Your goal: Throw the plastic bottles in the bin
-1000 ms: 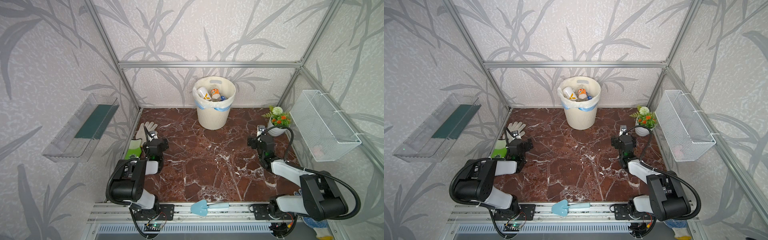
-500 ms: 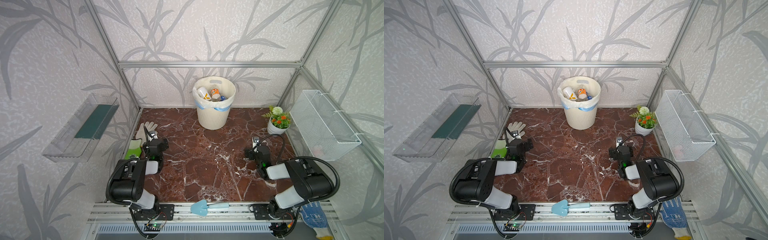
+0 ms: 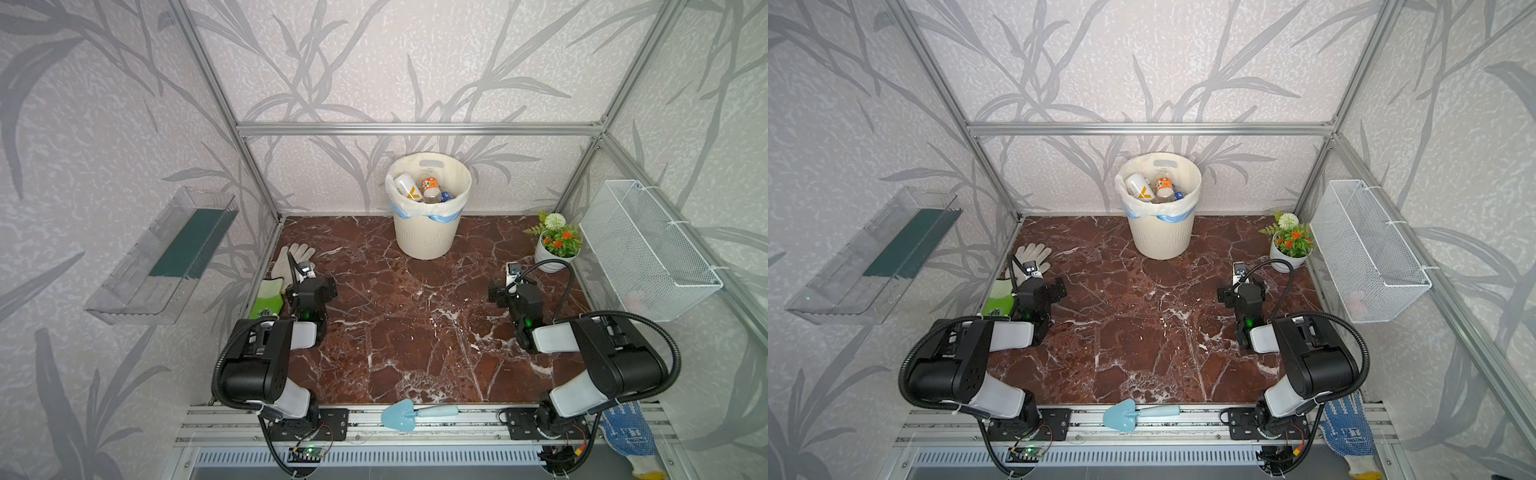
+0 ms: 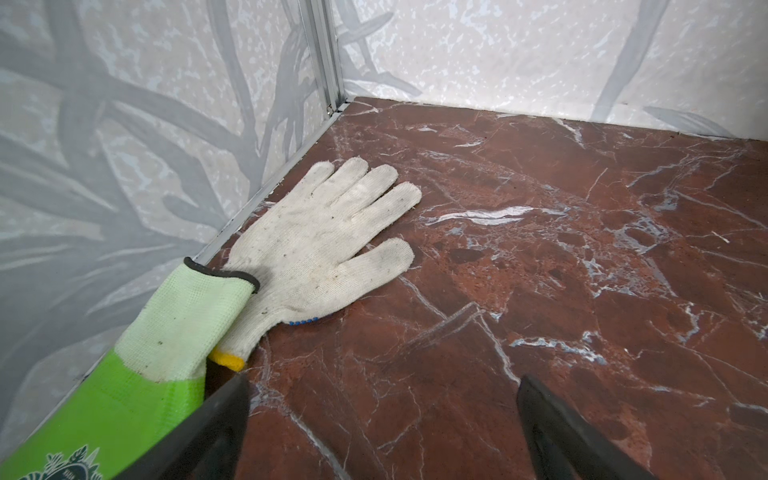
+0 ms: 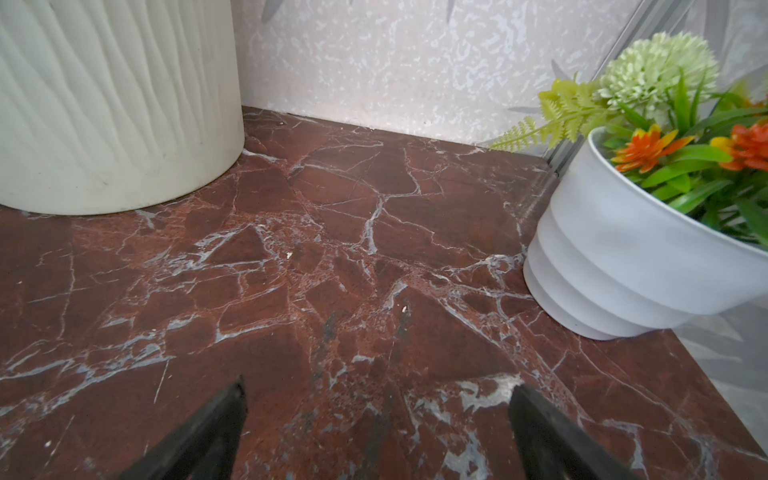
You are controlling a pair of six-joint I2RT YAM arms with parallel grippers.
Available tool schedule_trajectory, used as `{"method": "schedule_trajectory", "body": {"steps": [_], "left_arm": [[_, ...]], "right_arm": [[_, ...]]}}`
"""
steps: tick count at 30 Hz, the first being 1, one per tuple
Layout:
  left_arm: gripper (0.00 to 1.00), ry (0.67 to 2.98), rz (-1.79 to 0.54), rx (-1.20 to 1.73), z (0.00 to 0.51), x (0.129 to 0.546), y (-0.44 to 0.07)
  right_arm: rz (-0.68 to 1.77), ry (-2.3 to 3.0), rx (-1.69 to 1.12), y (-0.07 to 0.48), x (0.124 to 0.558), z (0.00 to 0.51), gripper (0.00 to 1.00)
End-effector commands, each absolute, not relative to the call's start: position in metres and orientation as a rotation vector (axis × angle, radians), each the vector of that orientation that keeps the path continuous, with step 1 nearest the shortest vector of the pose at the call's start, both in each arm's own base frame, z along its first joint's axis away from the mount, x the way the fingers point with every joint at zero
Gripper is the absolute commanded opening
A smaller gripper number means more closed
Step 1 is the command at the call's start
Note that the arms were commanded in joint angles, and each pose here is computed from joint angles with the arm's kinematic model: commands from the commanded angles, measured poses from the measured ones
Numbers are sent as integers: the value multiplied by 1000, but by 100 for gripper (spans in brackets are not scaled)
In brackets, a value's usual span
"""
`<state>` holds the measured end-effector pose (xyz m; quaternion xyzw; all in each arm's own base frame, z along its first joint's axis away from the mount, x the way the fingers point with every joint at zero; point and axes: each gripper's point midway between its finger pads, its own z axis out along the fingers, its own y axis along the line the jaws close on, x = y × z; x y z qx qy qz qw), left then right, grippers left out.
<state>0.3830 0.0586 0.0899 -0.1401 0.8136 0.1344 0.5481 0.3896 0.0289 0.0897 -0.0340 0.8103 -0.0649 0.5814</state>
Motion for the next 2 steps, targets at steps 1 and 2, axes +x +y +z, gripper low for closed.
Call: {"method": "schedule_trajectory", "body": {"steps": [1,2], "left_arm": [[99,1906,318,-332,95,385,60],[99,1904,316,-331,96,385,60]], "right_arm": [[-119,1887,-77,31,395,95,99],[-119,1885,-76,31,395,95,99]]}}
